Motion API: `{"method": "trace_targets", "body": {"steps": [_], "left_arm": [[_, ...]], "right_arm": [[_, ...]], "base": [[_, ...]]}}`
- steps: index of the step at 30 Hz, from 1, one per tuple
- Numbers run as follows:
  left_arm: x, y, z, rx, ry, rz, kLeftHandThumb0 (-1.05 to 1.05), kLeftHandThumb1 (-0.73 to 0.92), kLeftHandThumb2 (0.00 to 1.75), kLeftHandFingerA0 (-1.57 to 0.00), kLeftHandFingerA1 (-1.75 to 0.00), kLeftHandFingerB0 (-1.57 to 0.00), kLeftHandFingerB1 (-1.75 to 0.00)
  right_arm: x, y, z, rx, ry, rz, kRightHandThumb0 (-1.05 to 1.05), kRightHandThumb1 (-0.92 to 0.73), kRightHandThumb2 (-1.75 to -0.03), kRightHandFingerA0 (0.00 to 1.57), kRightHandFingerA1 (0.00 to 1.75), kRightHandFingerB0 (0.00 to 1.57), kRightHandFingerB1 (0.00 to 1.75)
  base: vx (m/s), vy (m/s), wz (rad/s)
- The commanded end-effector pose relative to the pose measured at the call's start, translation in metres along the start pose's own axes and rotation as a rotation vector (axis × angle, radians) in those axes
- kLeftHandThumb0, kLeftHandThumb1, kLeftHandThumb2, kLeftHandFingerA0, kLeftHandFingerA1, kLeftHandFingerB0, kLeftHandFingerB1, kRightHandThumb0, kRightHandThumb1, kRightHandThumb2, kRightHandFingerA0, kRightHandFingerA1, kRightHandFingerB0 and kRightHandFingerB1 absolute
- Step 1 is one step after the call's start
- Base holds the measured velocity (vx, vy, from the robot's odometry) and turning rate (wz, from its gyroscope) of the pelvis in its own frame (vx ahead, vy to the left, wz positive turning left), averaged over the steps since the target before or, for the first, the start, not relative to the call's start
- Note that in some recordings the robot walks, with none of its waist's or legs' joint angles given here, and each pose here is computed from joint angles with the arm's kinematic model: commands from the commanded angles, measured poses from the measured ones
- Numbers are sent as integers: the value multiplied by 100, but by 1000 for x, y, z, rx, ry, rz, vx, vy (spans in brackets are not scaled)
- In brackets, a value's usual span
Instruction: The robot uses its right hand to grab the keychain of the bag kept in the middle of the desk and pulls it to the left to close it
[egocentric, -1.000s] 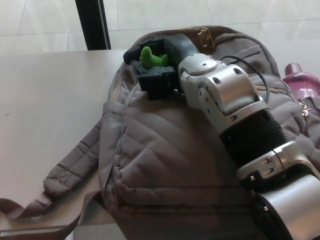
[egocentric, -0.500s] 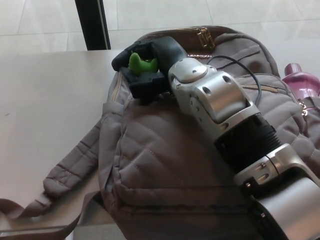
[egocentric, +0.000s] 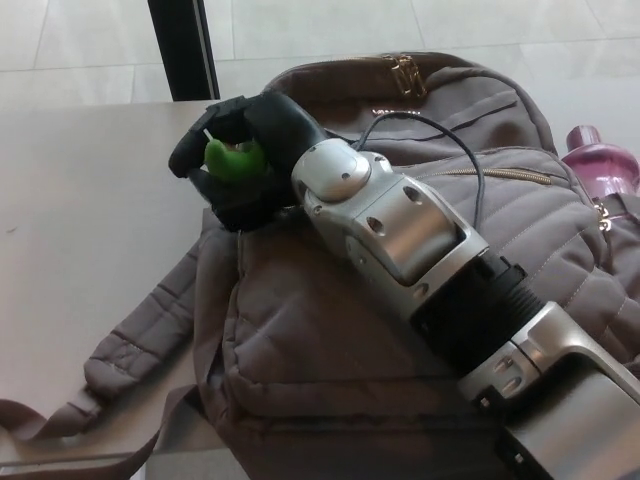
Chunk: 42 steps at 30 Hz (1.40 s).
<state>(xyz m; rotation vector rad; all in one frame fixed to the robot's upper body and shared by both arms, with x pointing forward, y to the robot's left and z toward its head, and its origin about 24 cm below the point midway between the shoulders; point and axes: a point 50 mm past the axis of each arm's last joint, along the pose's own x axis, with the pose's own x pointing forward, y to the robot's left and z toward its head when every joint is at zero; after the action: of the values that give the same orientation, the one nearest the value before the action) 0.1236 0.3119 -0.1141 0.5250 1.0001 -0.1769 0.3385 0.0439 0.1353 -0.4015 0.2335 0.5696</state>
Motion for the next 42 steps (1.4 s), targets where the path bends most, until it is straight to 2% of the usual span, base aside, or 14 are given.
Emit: {"method": "trace_targets", "body": {"steps": [1, 23, 24, 25, 26, 27, 28, 31, 34, 37, 38, 39, 40, 42], "left_arm": [[1, 8, -10, 118, 181, 27, -35, 87, 66, -42, -54, -32, -44], [0, 11, -11, 123, 185, 30, -35, 87, 66, -42, -54, -32, -44], [-3, 8, -15, 52, 135, 42, -67, 92, 89, -37, -55, -28, -48], [-4, 8, -17, 77, 125, 59, -62, 92, 87, -48, -56, -38, -46], [-5, 7, -20, 94, 128, 68, -63, 92, 87, -49, -61, -36, -51], [-6, 6, -20, 95, 124, 67, -62, 92, 87, -48, -61, -36, -51], [-7, 5, -20, 94, 115, 63, -62, 92, 87, -48, -61, -36, -51], [-8, 5, -22, 79, 111, 55, -65, 92, 88, -47, -62, -35, -52], [-8, 7, -22, 61, 118, 54, -66, 92, 88, -46, -60, -36, -48], [-10, 8, -24, 50, 118, 58, -62, 92, 87, -47, -61, -34, -51], [-11, 8, -25, 48, 117, 58, -53, 84, 122, -47, -67, -21, -52], [-12, 8, -26, 57, 120, 59, -52, 84, 122, -47, -66, -22, -52], [-12, 7, -26, 67, 116, 56, -53, 84, 122, -47, -67, -22, -52], [-11, 7, -26, 49, 124, 57, -53, 83, 121, -46, -67, -22, -53]], "right_arm": [[-106, 219, 109, 352, -404, 995, -34, -51, -109, 99, 175, 83, 155], [-108, 219, 107, 357, -422, 994, -34, -51, -109, 99, 175, 83, 155], [-67, 177, 88, -115, -509, 600, -39, -81, -70, 71, 124, 51, 65], [-59, 162, 89, -164, -476, 556, -50, -75, -62, 40, 75, 25, 43], [-53, 150, 90, -261, -457, 497, -61, -56, -92, 23, 63, 10, 50], [-50, 140, 90, -329, -473, 446, -67, -49, -92, 1, 44, 0, 37], [-46, 127, 90, -410, -497, 384, -67, -49, -92, 1, 44, 0, 37], [-44, 99, 93, -537, -477, 326, -91, -56, -90, 0, 17, 14, 1], [-44, 78, 94, -653, -471, 275, -93, -56, -93, 0, 20, 0, 2], [-45, 64, 94, -719, -441, 267, -90, -52, -94, 0, 24, 0, 6], [-46, 59, 91, -746, -439, 266, -88, -52, -73, 0, 0, 0, 14], [-47, 51, 84, -755, -429, 275, -93, -52, -76, 0, 0, 2, 10], [-47, 47, 81, -758, -417, 281, -92, -51, -95, 0, 22, 5, 3], [-48, 36, 77, -778, -379, 300, -94, -52, -95, 0, 17, 5, 0]], "base": [[0, 0, 0], [0, 0, 0], [0, 0, 0], [0, 0, 0], [0, 0, 0], [0, 0, 0], [0, 0, 0], [0, 0, 0], [0, 0, 0], [0, 0, 0], [0, 0, 0], [0, 0, 0], [0, 0, 0], [0, 0, 0]]}}
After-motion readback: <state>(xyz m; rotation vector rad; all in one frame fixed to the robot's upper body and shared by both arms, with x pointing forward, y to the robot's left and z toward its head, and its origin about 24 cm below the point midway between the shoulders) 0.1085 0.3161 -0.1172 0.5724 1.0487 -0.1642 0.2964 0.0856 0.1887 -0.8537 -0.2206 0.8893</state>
